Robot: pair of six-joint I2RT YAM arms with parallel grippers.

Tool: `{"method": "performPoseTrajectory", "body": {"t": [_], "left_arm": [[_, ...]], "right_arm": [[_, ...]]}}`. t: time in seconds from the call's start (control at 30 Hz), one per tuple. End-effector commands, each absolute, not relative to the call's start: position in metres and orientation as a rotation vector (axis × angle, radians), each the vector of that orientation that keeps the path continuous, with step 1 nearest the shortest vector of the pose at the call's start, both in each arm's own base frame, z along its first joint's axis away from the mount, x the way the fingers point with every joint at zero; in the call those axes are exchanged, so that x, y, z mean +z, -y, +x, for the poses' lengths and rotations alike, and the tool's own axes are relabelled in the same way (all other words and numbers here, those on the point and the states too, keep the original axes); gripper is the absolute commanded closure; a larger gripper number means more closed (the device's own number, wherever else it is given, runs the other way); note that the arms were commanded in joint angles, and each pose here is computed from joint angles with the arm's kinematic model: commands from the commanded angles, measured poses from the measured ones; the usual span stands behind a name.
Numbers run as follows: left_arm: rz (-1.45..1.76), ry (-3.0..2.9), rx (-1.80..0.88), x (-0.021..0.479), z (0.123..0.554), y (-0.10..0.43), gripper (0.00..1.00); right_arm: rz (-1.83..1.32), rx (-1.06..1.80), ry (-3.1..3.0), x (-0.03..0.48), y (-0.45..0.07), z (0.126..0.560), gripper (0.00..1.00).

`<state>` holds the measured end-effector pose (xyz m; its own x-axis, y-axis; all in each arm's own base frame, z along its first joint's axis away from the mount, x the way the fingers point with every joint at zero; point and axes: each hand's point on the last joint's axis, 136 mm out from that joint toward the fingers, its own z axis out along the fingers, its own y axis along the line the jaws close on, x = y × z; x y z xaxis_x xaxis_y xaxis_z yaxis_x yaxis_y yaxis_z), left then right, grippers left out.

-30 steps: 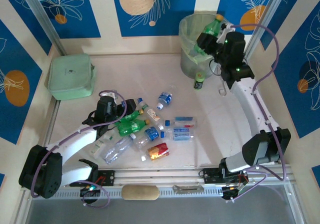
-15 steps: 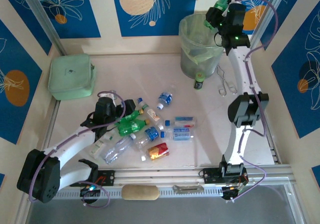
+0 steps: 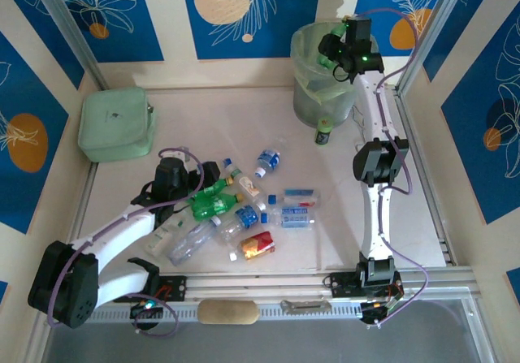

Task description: Put the plastic bottles in the bin

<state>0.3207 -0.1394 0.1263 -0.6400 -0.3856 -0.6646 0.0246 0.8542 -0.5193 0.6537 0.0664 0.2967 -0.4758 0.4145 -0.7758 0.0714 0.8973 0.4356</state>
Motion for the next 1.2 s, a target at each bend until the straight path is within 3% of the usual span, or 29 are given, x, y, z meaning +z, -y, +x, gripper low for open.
{"method": "performPoseTrajectory", "body": {"t": [0.0, 0.13, 0.27, 0.37, 0.6, 0.83, 1.17], "left_arm": [[-0.253, -2.189, -0.616, 0.125, 0.323, 0.137, 0.00], [-0.252, -2.189, -0.618, 0.126, 0.324, 0.137, 0.00], [-0.250, -2.186, -0.621, 0.127, 0.324, 0.138, 0.00], [-0.250, -2.184, -0.622, 0.128, 0.324, 0.137, 0.00], [-0.248, -2.182, -0.621, 0.130, 0.323, 0.137, 0.00], [-0.237, -2.189, -0.605, 0.133, 0.320, 0.135, 0.00], [-0.017, -2.345, -0.527, 0.144, 0.284, 0.133, 0.00]], "right_arm": [[0.294, 0.444, -2.034, 0.308, -0.077, 0.649, 0.46], [0.273, 0.422, -2.029, 0.312, -0.077, 0.648, 0.36], [0.267, 0.409, -2.004, 0.327, -0.074, 0.644, 0.10], [0.263, 0.415, -1.977, 0.346, -0.075, 0.637, 0.00], [0.225, 0.435, -1.890, 0.400, -0.083, 0.612, 0.01], [0.089, 0.494, -1.860, 0.441, -0.124, 0.561, 0.01], [-0.080, 0.670, -1.899, 0.399, -0.194, 0.459, 0.01]]}}
